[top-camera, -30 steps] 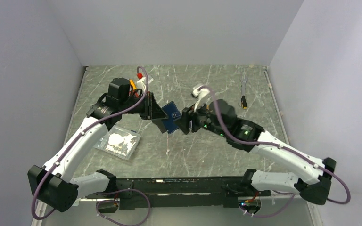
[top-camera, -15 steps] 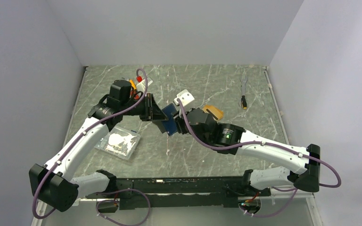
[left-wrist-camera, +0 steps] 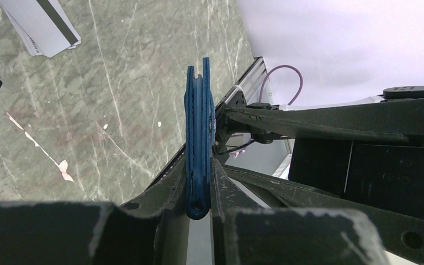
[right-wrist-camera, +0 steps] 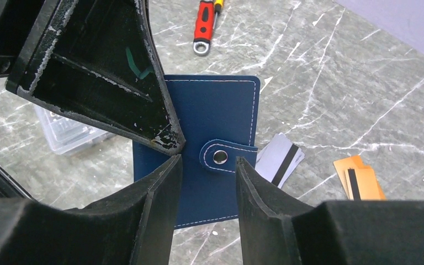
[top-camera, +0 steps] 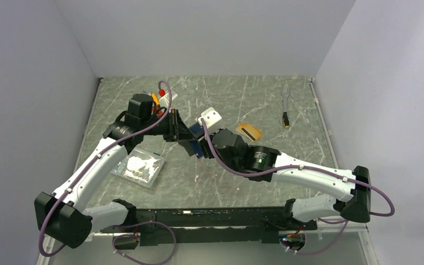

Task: Put the credit cards into the card holder
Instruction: Open the card holder at the center of the board.

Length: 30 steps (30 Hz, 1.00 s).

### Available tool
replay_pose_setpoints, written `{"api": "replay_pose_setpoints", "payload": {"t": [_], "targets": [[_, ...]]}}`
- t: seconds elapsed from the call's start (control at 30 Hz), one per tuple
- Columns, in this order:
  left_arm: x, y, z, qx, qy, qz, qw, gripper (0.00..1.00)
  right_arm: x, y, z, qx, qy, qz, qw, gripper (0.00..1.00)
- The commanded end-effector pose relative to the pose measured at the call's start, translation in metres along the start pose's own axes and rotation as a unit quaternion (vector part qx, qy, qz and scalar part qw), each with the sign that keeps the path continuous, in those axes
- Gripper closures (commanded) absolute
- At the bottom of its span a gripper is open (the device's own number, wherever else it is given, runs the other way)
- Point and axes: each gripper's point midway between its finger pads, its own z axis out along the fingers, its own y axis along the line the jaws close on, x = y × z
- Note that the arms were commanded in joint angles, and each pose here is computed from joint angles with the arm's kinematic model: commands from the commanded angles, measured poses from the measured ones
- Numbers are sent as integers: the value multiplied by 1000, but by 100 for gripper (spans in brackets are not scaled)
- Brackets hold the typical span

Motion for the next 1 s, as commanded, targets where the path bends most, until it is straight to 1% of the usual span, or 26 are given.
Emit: {"api": "replay_pose_setpoints", "payload": {"t": [0.0,0.23,0.37,0.43,0.6,0.83,0.97], "targets": [[-10,-19,-4,32,-16,14,999,100,-15,5,3,4,-27,18,999,59],[-10,-27,-7,43,-16,11,999,100,-7,-1,11,39,-23,4,999,72],[-11,-29,-7,48,-15,8,999,100,-4,-8,14,67,-22,-4,998,83],[-12,-31,-8,51,-16,9,999,100,-2,-11,17,82,-17,-8,996,91],[-12,-35,-10,53,-18,11,998,100,4,-19,20,113,-11,-15,993,100],[-10,-35,-12,54,-18,8,998,100,7,-32,16,147,-17,-9,989,100],[-11,-37,-12,56,-18,8,998,100,4,-43,9,171,-33,0,985,100]]}}
